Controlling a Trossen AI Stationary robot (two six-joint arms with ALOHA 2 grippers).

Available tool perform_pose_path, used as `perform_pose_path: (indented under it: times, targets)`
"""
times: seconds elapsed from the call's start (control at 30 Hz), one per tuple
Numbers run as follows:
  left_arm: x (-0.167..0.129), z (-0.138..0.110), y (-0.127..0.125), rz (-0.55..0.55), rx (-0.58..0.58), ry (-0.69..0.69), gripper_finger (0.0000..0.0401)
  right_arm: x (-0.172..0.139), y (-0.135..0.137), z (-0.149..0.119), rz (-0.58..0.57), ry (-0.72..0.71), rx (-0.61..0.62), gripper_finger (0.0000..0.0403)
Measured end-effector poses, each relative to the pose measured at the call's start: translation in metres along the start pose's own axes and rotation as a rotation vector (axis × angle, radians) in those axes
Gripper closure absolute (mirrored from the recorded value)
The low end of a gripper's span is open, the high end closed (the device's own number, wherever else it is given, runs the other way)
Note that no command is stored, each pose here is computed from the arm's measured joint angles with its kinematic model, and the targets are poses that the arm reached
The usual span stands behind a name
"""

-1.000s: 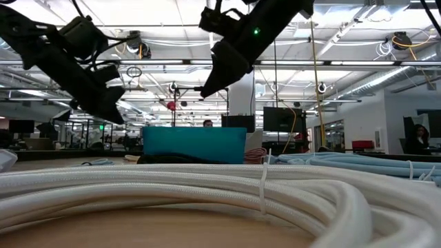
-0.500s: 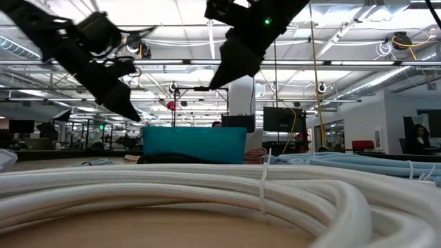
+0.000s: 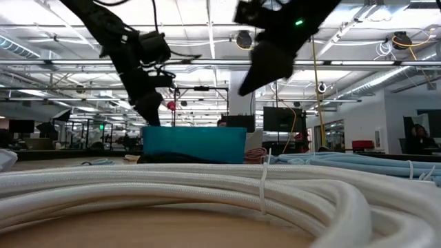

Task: Pick & Place USB Port
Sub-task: Put the white charger cable into the blue bin

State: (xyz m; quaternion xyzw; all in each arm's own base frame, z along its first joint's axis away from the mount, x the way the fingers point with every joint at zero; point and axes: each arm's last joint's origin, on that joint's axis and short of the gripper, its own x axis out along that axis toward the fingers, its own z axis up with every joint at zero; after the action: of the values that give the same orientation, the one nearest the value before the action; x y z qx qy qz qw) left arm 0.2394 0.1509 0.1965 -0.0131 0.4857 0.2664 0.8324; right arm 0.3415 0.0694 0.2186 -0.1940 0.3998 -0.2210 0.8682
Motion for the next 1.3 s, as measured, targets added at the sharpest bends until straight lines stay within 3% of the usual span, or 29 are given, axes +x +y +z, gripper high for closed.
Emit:
perform_pose_path:
  times: [0.13,0.27,0.4,0.8,1.3]
  targets:
    - [0.009,-0.006,0.019,-0.010,-0.060,0.043,0.0201,-0.044,-0.012,-0.009,-0.067,-0.131,0.042,0.0332]
    - [0.010,-0.016,0.033,-0.094,-0.119,0.092,0.0172,-0.086,-0.027,-0.021,-0.123,-0.265,0.111,0.0332]
    - [0.008,-0.027,0.032,-0.136,-0.094,0.199,0.0159,-0.105,-0.037,-0.037,-0.129,-0.341,0.173,0.0332]
    - [0.010,-0.012,-0.003,-0.115,0.033,0.138,0.0158,-0.095,-0.034,-0.053,-0.134,-0.339,0.181,0.0332]
    - [0.068,-0.024,-0.013,-0.121,0.039,0.250,0.0158,-0.095,-0.034,-0.053,-0.135,-0.339,0.170,0.0332]
